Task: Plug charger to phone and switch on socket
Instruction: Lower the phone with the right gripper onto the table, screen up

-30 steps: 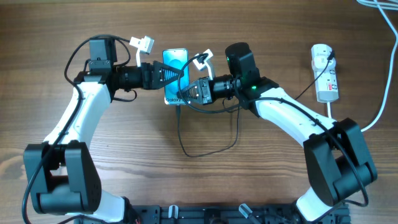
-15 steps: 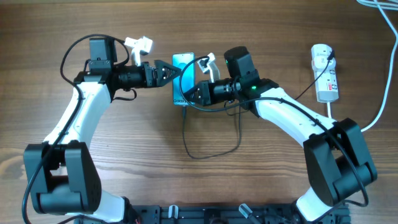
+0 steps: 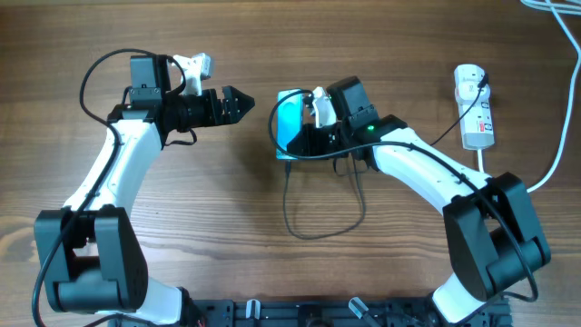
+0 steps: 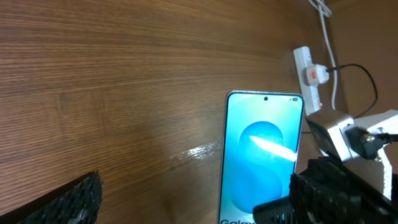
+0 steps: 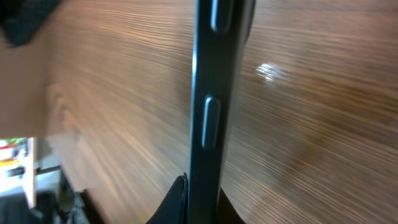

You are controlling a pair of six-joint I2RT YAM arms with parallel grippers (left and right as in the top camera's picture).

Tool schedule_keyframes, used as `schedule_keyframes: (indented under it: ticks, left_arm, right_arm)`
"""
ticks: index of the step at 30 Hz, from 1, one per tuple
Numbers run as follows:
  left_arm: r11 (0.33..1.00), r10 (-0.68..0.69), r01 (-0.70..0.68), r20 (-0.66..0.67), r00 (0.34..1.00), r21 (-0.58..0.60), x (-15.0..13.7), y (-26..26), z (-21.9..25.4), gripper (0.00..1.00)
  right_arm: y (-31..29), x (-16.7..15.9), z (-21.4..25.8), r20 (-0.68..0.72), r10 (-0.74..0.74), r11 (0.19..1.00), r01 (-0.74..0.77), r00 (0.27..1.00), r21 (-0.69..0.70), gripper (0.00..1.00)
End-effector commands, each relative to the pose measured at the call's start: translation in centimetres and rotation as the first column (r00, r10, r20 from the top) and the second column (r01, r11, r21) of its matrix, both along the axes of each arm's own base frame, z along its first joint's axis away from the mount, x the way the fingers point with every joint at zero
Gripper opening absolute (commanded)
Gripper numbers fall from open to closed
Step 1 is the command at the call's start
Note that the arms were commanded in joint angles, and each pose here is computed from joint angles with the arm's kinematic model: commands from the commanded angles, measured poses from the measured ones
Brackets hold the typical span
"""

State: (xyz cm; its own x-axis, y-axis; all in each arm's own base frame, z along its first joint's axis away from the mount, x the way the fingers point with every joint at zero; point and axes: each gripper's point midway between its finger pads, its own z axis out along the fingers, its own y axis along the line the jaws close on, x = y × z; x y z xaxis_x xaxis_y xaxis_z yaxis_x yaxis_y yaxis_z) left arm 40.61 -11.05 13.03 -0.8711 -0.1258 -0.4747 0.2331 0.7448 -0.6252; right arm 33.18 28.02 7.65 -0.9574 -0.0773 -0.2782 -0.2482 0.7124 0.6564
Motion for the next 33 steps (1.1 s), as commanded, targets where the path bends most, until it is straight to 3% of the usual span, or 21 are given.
schedule_keyframes:
  ticks: [1, 12, 33]
  left_arm:
    - [1.0, 0.005, -0.006, 0.015, 1.0, 0.023, 0.0, 0.1, 0.2, 1.0]
    - [1.0, 0.005, -0.006, 0.015, 1.0, 0.023, 0.0, 0.1, 0.2, 1.0]
    - [1.0, 0.005, -0.005, 0.015, 1.0, 0.023, 0.0, 0.1, 0.2, 1.0]
  right_arm:
    - [-0.5, 0.6, -0.3, 0.039, -0.014, 0.999, 0.016, 0.999, -0.047, 0.04]
    - [-0.7, 0.0, -3.3, -0.037, -0.011, 0.997, 0.008, 0.999, -0.077, 0.04]
    - [-1.1, -1.1, -4.1, -0.092, -0.008, 0.995, -0.001, 0.996, -0.098, 0.04]
